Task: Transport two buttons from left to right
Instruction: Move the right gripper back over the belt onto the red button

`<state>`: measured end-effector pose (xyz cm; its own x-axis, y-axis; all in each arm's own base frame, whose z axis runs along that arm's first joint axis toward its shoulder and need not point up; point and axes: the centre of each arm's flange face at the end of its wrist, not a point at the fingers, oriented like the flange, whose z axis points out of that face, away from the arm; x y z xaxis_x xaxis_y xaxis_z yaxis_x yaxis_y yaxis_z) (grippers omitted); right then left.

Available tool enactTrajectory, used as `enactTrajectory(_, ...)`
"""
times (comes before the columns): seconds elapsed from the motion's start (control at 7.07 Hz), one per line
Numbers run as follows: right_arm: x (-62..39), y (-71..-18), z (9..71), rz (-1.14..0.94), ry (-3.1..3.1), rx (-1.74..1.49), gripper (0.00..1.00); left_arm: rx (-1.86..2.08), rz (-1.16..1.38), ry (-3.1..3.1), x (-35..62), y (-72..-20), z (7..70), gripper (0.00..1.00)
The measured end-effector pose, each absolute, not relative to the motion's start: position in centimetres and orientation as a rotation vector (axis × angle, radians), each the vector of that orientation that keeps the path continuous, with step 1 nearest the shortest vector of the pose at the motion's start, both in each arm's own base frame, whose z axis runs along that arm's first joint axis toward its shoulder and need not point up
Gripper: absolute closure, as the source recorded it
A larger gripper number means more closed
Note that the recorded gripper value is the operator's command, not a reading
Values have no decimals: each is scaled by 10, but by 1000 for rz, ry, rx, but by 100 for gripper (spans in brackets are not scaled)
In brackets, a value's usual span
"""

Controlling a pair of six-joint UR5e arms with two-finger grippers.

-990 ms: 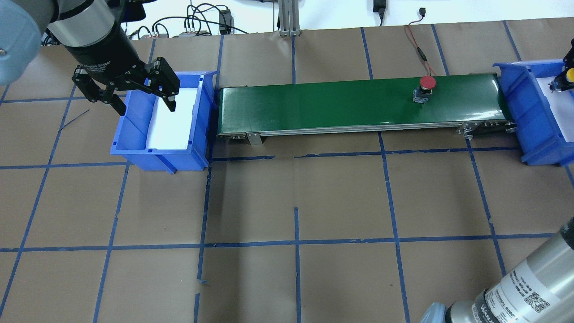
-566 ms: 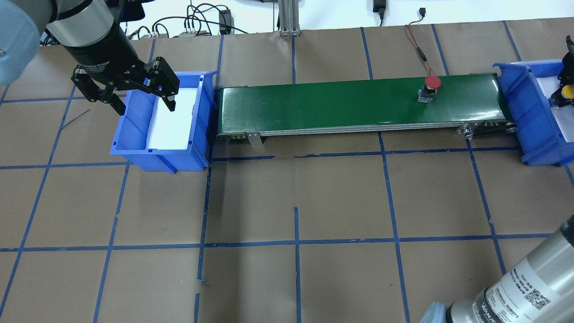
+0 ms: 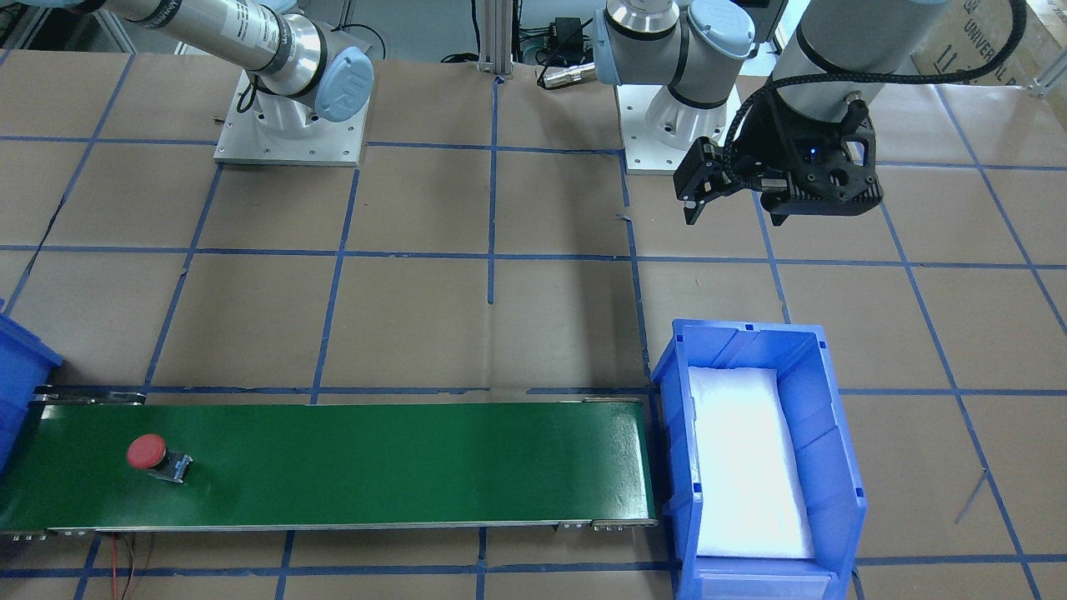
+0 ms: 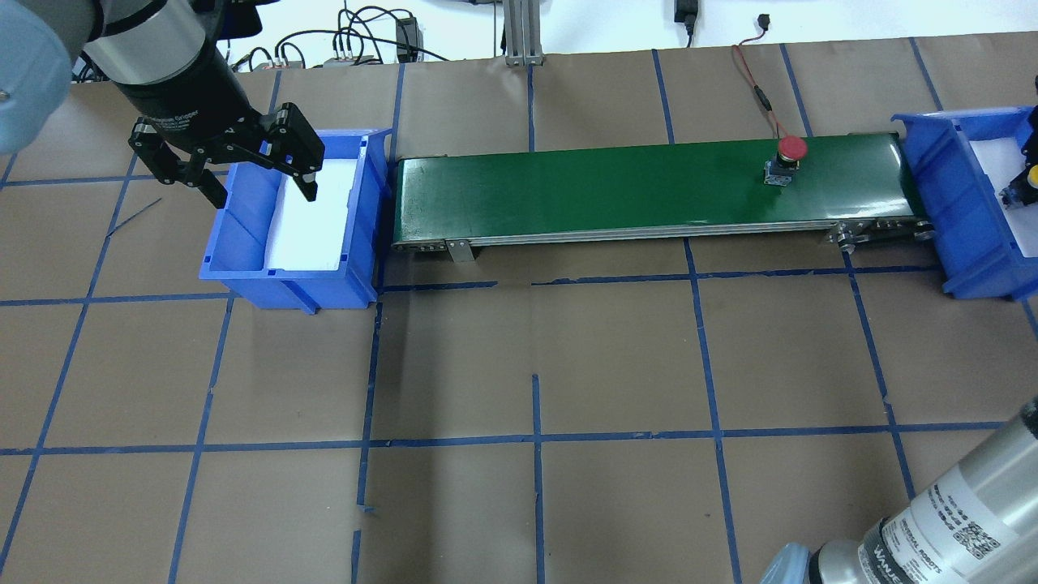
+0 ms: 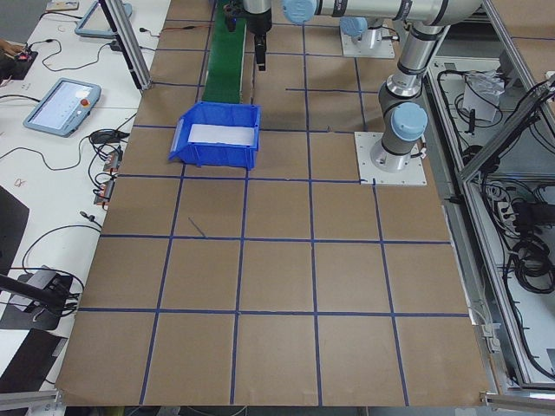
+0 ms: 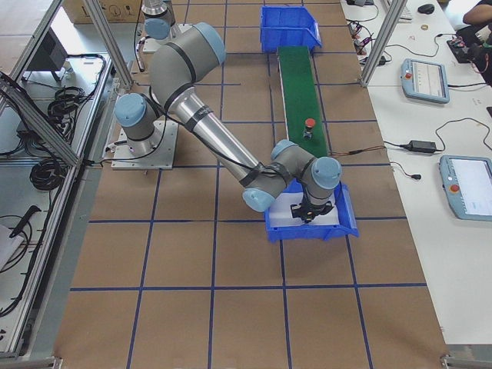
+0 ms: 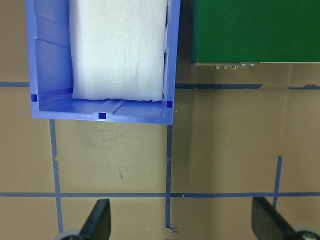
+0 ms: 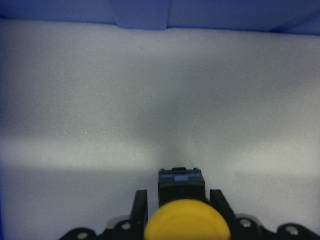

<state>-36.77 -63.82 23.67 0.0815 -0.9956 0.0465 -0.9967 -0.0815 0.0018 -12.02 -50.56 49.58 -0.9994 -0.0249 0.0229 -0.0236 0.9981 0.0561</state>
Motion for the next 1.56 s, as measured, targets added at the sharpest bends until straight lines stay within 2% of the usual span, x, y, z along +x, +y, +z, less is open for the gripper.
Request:
enactTrajectory(0.28,-366,-637,261,81,-2083,2267,4,37,-88,-3117,-120,-506,496,0)
enactTrajectory(0.42,-360,-635,285,112,-2057,2261,13,37,-87,-3116,-120,-506,496,0)
enactTrajectory(0.57,-344,-633,316,128,-2027,2265,10,37,-87,-3117,-120,-506,496,0)
enactTrajectory(0.71,-320,-633,343,138,-1997,2289,0,37,-87,-3116,-119,-506,496,0)
enactTrajectory(0.99,-254,-640,369,145,-1966,2366,0,38,-87,-3117,-119,-506,496,0)
enactTrajectory(1.56,-166,-640,316,195,-2353,2239,0,37,-87,-3117,-120,-506,496,0)
